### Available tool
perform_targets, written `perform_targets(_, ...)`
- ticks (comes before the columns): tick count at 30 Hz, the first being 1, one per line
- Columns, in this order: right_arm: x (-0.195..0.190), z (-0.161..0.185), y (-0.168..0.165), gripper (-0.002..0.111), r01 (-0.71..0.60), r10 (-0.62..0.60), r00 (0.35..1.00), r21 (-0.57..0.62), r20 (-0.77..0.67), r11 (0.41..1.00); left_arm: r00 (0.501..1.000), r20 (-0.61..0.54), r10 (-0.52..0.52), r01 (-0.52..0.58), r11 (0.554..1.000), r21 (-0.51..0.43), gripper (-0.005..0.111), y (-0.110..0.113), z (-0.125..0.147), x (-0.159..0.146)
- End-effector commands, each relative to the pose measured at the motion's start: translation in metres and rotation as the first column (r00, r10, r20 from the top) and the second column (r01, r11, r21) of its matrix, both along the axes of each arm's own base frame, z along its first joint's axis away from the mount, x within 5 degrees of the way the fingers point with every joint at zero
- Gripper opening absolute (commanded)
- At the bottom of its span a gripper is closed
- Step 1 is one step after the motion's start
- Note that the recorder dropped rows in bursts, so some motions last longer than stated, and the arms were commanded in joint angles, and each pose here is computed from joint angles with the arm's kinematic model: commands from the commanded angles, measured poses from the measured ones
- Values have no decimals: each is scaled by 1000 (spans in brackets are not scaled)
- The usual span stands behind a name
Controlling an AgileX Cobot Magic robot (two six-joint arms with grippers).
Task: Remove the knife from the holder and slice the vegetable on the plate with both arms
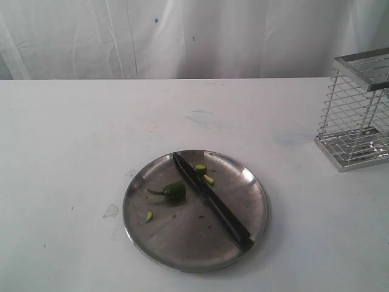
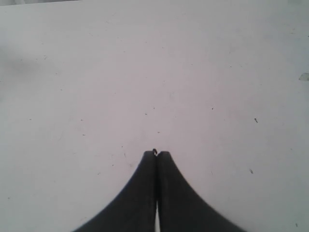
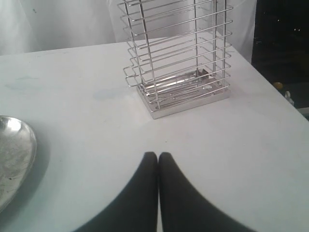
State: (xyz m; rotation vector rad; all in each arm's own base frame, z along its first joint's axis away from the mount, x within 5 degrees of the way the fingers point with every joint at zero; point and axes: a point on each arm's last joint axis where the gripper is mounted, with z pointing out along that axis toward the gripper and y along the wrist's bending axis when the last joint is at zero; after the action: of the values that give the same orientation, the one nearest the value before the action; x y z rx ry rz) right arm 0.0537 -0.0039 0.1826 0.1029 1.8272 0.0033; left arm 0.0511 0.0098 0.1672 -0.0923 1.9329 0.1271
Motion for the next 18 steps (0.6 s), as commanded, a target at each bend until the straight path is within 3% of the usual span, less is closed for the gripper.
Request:
perform_targets(1, 0, 0, 0, 0, 1, -1, 1000, -8, 4, 1000, 1000, 3, 2, -2, 1000, -1, 0, 0, -1, 0)
perform_targets(6, 0, 0, 0, 0, 1, -1, 1000, -8, 4, 1000, 1000, -20, 5, -5, 1000, -18, 0, 0, -3, -1)
perform_targets(9, 0, 0, 0, 0, 1, -1, 1000, -8, 4, 1000, 994, -103, -46, 30, 988, -149, 0, -8, -11, -4)
perform_targets(12, 0, 0, 0, 0, 1, -1, 1000, -8, 4, 1000, 982, -118, -146, 148, 989, 2, 0, -10, -11, -4)
perform_targets(18, 0, 0, 0, 0, 1, -1, 1000, -8, 4, 1000, 985, -112, -134, 130, 991, -37, 0, -11, -11, -4)
